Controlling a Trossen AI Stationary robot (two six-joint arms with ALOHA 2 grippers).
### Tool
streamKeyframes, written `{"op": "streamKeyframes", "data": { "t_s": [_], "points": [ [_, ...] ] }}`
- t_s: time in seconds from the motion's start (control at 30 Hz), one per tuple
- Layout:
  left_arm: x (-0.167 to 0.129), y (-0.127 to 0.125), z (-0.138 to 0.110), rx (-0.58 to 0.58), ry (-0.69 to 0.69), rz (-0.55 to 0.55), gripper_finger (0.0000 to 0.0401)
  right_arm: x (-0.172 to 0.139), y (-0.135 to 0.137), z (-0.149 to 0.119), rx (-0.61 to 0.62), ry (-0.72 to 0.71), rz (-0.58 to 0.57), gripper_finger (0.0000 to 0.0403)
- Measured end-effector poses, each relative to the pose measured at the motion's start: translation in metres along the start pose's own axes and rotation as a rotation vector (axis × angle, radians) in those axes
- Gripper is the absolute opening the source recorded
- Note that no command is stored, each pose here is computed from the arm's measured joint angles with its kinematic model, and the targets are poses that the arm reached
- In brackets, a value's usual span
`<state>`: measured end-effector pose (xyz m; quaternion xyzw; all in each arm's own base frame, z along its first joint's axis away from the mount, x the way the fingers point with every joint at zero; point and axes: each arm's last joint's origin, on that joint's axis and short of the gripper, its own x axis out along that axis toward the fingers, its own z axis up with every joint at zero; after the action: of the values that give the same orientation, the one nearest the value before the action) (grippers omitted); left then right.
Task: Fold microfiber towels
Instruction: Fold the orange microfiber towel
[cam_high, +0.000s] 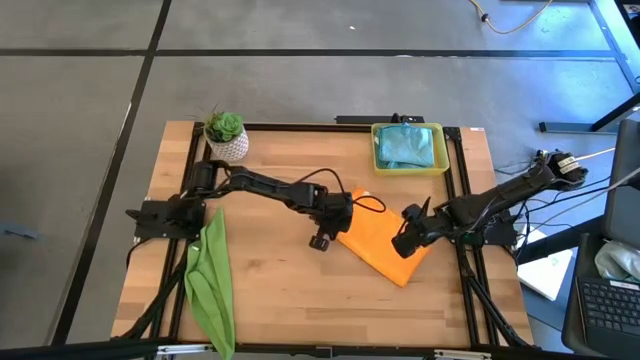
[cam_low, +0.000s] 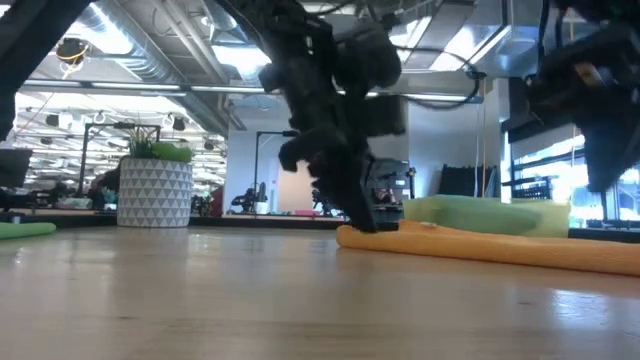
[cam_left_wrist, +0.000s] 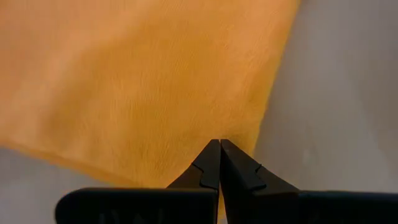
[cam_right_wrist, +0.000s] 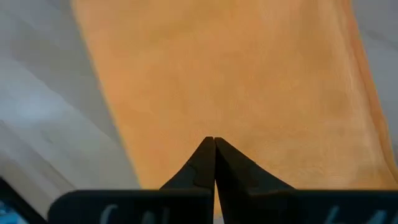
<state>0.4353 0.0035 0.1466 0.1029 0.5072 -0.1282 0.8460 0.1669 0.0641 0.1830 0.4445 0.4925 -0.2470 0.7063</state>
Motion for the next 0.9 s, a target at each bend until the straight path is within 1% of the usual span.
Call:
{"op": "streamKeyframes", "data": {
  "t_s": [0.13,0.3,0.47,0.63,0.73,0.8,0.87,0.9],
  "points": [
    [0.004,0.004,-0.012,-0.078,0.096,-0.024,0.0000,0.006,-0.001,-0.003,-0.003,0.081,-0.008,0.0009],
    [-0.002,0.012,-0.030,-0.180,0.242,-0.065,0.0000,-0.003,0.009,-0.002,-0.081,0.087,0.043,0.0006],
    [-0.013,0.023,-0.057,-0.348,0.462,-0.105,0.0000,-0.012,0.019,0.000,-0.141,0.076,0.087,0.0011],
    [-0.022,0.025,-0.074,-0.511,0.591,-0.219,0.0000,-0.014,0.022,0.000,-0.164,0.072,0.097,0.0011],
    [-0.021,0.019,-0.080,-0.634,0.625,-0.302,0.0000,-0.014,0.022,0.001,-0.162,0.068,0.096,0.0008],
    [-0.018,0.008,-0.087,-0.704,0.649,-0.360,0.0000,-0.014,0.023,0.001,-0.158,0.050,0.106,0.0006],
    [-0.016,-0.006,-0.094,-0.741,0.678,-0.414,0.0000,-0.014,0.027,0.003,-0.148,0.004,0.137,0.0006],
    [-0.016,-0.015,-0.099,-0.744,0.701,-0.415,0.0000,-0.014,0.029,0.004,-0.132,-0.026,0.152,0.0005]
  ]
}}
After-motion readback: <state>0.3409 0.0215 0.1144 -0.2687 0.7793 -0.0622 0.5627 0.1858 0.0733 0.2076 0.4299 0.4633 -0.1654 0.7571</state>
